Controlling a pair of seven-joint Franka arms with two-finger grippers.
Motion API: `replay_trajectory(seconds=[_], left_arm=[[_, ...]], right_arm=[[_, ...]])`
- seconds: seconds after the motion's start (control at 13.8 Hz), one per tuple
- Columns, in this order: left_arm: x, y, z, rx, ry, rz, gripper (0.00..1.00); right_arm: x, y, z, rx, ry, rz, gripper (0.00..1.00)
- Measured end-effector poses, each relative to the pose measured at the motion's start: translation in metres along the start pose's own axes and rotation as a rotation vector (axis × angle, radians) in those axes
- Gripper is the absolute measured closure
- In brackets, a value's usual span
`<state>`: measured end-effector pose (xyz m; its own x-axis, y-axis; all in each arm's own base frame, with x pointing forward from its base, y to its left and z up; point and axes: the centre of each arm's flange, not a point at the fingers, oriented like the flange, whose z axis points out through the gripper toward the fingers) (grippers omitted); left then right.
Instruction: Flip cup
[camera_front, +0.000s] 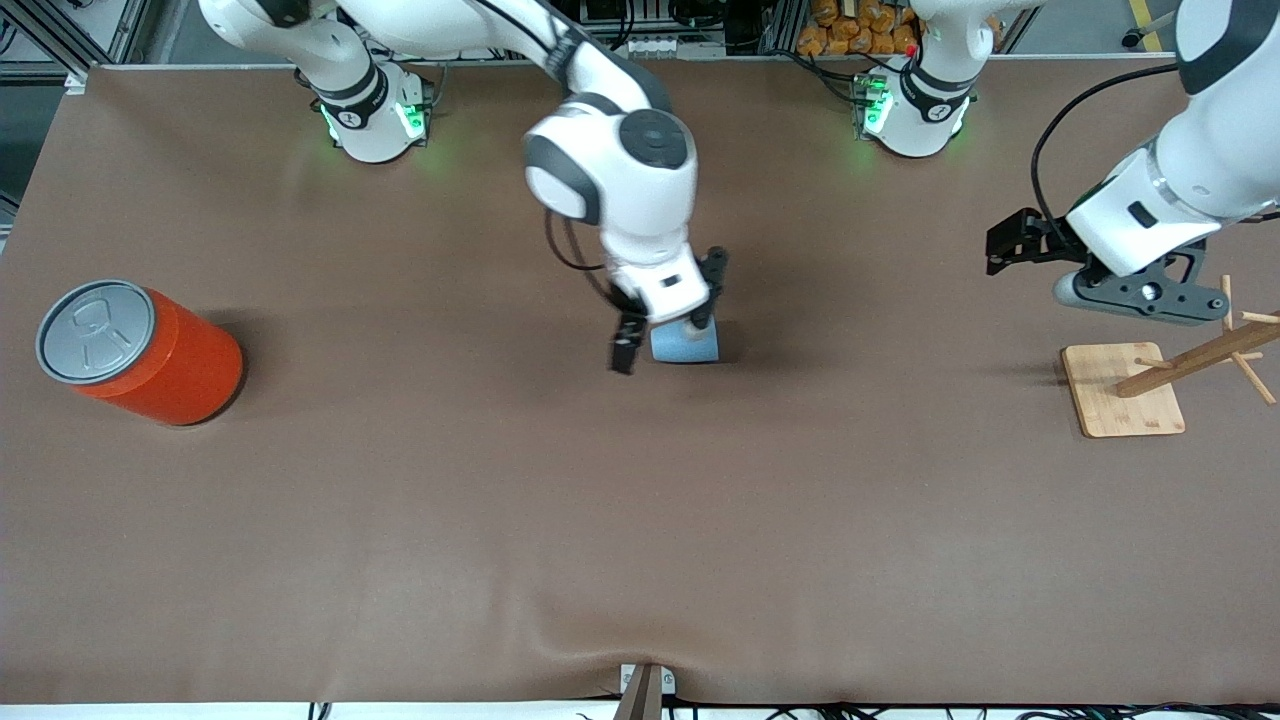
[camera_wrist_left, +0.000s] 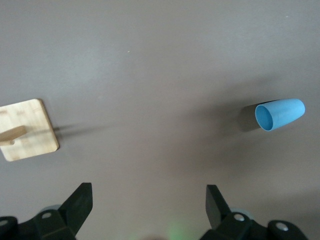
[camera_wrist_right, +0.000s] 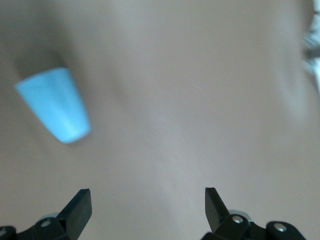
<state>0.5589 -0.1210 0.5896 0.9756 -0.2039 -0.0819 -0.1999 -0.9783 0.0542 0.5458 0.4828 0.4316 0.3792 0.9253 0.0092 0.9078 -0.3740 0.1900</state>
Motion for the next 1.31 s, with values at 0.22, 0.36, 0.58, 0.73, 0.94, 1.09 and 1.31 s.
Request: replay_trajectory(seconds=[0.22, 0.36, 0.58, 0.73, 0.94, 1.09, 1.31], left_arm=[[0.010, 0.018, 0.021, -0.081, 0.000, 0.019, 0.00], [0.021, 0.019, 0.043, -0.149, -0.021, 0.012, 0.00], [0.038, 0.032, 0.084, -0.235, -0.022, 0.008, 0.00], [0.043, 0.054, 0.122, -0.312, -0.015, -0.005, 0.00], [0.039, 0.077, 0.185, -0.433, -0.023, -0.080, 0.00], [0.032, 0.097, 0.217, -0.492, -0.011, -0.131, 0.00], [0.008, 0.127, 0.268, -0.572, -0.007, -0.242, 0.00]], right_arm=[[-0.097, 0.132, -0.047, 0.053, 0.059, 0.257, 0.00], [-0.153, 0.190, -0.058, 0.054, 0.073, 0.373, 0.00], [-0.212, 0.236, -0.085, 0.048, 0.069, 0.482, 0.00], [-0.257, 0.259, -0.100, 0.074, 0.050, 0.555, 0.00], [-0.322, 0.289, -0.107, 0.170, 0.070, 0.679, 0.00], [-0.367, 0.298, -0.120, 0.225, 0.045, 0.789, 0.00], [-0.407, 0.286, -0.164, 0.240, -0.018, 1.015, 0.00]])
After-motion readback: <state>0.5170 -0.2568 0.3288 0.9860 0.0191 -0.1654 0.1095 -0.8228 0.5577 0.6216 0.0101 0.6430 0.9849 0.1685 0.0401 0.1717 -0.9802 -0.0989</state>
